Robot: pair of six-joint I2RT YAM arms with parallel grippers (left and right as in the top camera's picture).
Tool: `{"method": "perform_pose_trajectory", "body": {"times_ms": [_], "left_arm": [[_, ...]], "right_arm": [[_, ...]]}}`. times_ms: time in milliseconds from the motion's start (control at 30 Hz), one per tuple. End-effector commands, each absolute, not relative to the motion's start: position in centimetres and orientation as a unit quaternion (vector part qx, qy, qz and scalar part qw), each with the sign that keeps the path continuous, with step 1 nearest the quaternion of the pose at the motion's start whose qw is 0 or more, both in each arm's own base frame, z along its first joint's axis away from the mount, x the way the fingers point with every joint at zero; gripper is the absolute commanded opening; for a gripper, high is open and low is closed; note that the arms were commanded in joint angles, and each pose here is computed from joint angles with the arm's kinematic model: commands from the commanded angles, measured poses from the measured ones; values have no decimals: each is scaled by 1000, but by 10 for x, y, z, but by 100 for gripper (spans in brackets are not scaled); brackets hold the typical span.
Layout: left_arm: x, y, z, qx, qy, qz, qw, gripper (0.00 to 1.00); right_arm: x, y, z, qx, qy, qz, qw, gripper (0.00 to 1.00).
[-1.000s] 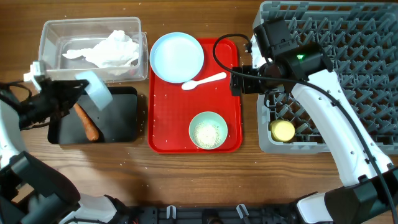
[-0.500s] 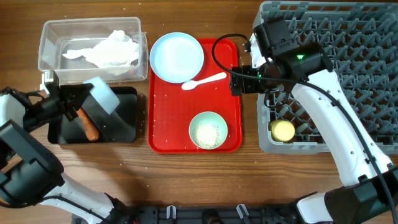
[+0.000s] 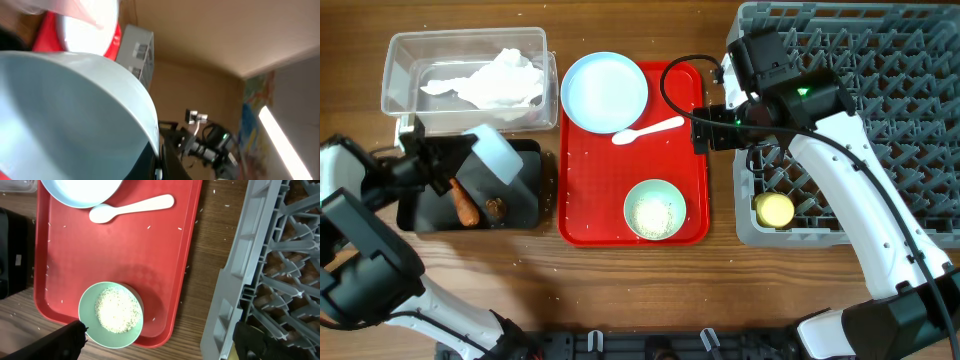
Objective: Sort waste into correct bins and load items into the dishwasher rack
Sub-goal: 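Set the empty blue bowl back on the red tray with the left gripper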
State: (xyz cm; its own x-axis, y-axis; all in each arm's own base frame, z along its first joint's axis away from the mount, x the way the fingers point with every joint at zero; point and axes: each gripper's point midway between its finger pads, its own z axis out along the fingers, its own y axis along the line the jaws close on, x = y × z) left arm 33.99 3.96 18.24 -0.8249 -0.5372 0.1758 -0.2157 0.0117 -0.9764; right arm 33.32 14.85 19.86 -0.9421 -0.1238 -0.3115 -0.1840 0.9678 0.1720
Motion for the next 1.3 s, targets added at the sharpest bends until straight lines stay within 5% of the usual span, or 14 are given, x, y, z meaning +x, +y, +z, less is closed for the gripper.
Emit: {"method": "perform_pose_trajectory", "body": {"times_ms": [0, 133, 233, 367, 600, 700, 833, 1000, 1100, 1167, 1267], "left_arm": [[352, -13, 238, -89, 751, -625, 192, 4], [356, -106, 223, 102, 827, -532, 151, 4], [366, -135, 144, 113, 953, -267, 84, 4], [365, -156, 122, 140, 981, -78, 107, 4], [350, -197, 88, 190, 975, -69, 96, 4], [345, -203, 82, 195, 974, -79, 84, 22], [344, -207, 83, 191, 974, -90, 80, 24], [375, -161, 125, 11, 988, -106, 111, 25], [383, -112, 162, -83, 980, -112, 143, 39], [385, -81, 181, -121, 972, -112, 167, 59], [389, -43, 192, -166, 962, -107, 186, 66]], "right_arm": [[339, 148, 200, -86, 979, 92, 159, 97], [341, 149, 201, -86, 978, 94, 164, 97], [341, 149, 200, -83, 979, 94, 162, 97], [341, 149, 200, -74, 979, 96, 162, 97], [342, 150, 201, -74, 979, 96, 164, 97], [343, 150, 201, -74, 979, 97, 166, 97], [349, 153, 204, -70, 976, 104, 178, 97], [373, 186, 222, -76, 952, 188, 228, 96], [392, 196, 211, -53, 950, 202, 232, 96], [399, 212, 187, -57, 951, 224, 205, 95], [398, 238, 140, -61, 960, 229, 149, 90]]}}
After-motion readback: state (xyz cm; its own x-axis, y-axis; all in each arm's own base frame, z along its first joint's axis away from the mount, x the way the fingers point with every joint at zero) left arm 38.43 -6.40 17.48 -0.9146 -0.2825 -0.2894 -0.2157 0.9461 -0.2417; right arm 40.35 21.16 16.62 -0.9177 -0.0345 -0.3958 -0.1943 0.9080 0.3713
